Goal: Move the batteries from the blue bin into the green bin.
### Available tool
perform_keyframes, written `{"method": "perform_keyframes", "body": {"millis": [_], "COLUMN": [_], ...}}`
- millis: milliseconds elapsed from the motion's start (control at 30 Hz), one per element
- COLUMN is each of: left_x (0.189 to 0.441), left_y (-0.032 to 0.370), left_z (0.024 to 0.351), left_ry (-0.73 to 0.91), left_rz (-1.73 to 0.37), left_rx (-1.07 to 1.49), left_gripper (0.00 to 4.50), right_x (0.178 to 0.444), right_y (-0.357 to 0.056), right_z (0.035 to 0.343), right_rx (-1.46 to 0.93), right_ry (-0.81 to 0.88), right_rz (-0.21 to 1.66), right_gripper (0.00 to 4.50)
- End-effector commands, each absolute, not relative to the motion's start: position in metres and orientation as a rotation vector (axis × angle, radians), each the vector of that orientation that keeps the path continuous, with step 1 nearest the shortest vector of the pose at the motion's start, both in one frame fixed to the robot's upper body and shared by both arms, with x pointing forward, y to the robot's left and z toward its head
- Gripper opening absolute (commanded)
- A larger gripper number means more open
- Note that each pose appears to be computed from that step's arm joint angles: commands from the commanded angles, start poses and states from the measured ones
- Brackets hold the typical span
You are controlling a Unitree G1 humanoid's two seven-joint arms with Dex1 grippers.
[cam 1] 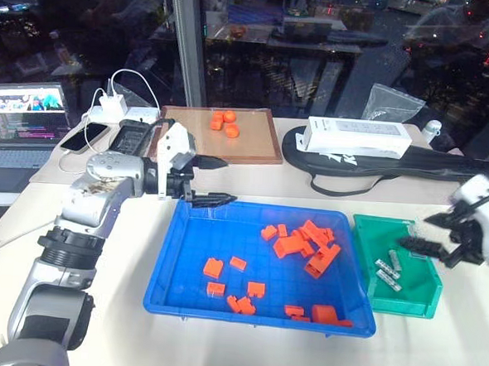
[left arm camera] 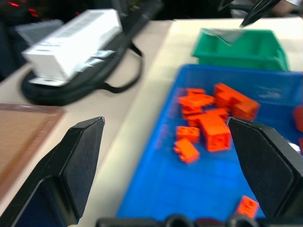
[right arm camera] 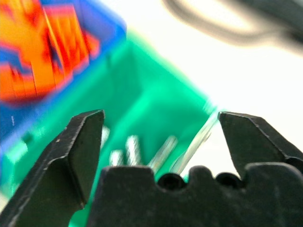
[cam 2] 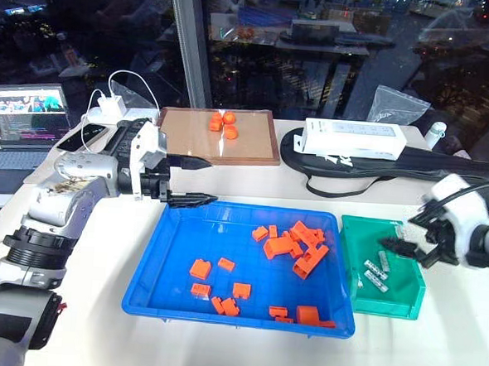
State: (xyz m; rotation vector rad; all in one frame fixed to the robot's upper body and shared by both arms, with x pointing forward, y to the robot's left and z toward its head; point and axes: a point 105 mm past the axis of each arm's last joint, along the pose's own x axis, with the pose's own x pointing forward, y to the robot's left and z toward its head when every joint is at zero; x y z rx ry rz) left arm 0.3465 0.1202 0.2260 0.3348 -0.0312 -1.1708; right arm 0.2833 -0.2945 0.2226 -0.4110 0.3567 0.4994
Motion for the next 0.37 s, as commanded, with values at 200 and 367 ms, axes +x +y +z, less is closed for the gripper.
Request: {"method": "perform_keyframes", "body": {"millis": [200, 367], "left_x": [0.347, 0.347], "left_y": [0.153, 0.156], "left_z": [0.216, 0.203], "left_ry": [-0.044, 0.008], "left_rz": [-1.006, -0.976], "left_rx": [0.279, 0.261], "left_gripper": [4.5, 4.5], "right_x": [0.277, 0.289], "right_y": [-0.279, -0.276], "right_z": [0.24, 0.229], "right_rx": [-0.233, -0.221], "right_ry": [0.036, 0.029], "right_rz": [0.497, 0.462], "right_gripper": [4.46, 4.46]}}
